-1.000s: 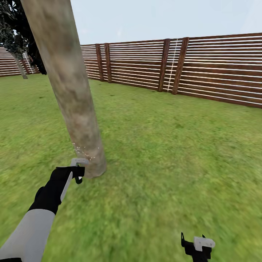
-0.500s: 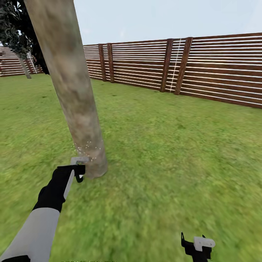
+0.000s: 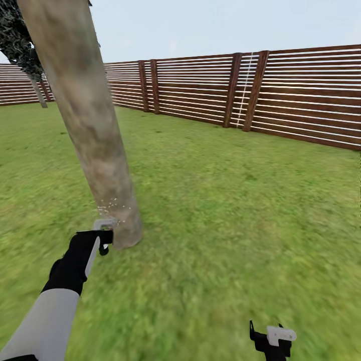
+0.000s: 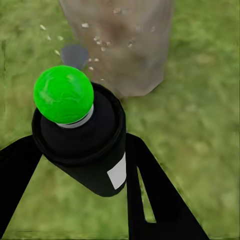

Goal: In the garden, pick up the pesticide atomizer on the floor and spray pesticide onto both trees until each tree trunk is fully covered.

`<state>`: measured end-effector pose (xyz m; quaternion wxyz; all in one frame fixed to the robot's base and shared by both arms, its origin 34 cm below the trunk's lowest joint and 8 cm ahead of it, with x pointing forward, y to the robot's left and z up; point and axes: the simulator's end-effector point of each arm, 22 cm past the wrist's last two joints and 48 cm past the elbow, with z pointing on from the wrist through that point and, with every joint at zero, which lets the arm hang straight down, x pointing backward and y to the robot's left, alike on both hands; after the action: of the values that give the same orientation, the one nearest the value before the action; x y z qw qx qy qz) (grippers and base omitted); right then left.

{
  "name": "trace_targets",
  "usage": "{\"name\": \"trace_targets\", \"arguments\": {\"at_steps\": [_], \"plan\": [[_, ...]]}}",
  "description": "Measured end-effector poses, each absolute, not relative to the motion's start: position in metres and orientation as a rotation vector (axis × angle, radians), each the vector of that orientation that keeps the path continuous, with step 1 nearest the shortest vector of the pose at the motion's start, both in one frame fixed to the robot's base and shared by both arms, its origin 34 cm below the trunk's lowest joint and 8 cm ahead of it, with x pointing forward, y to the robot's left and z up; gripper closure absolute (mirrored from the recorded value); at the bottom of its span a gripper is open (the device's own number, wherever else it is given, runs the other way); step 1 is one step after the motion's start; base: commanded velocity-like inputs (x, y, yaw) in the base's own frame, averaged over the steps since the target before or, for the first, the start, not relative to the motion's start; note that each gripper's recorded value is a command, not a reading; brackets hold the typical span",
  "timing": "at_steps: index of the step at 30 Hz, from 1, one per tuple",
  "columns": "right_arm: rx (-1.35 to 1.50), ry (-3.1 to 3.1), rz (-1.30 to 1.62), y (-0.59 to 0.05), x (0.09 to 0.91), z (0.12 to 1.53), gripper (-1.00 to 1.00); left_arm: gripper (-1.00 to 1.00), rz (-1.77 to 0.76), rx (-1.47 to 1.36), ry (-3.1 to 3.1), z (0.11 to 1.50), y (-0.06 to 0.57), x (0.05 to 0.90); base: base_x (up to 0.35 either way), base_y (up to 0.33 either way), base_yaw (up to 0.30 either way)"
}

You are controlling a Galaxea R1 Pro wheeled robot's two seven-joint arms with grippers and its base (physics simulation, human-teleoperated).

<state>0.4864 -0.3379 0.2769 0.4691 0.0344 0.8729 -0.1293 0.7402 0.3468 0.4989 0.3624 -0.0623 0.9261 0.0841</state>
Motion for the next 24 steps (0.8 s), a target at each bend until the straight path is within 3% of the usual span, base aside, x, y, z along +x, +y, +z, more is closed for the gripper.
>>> {"name": "trace_targets", "arguments": {"at_steps": [8,13,16,24], "plan": [[0.084,2.140,-0.317,-0.338,0.486,0.277,-1.00,1.00,0.250,-0.175,2.443,0.471,0.345,0.724,0.001,-0.271,0.197],[0.084,2.140,-0.317,-0.338,0.486,0.277,-1.00,1.00,0.348,-0.202,2.513,0.443,0.402,0.698,0.007,-0.271,0.012],[0.085,2.140,-0.317,-0.338,0.486,0.277,-1.00,1.00,0.225,-0.120,2.534,0.414,0.326,0.700,0.208,-0.206,0.035],[0.084,2.140,-0.317,-0.338,0.486,0.277,-1.00,1.00,0.259,-0.118,2.523,0.418,0.338,0.702,0.241,-0.181,0.249]]}}
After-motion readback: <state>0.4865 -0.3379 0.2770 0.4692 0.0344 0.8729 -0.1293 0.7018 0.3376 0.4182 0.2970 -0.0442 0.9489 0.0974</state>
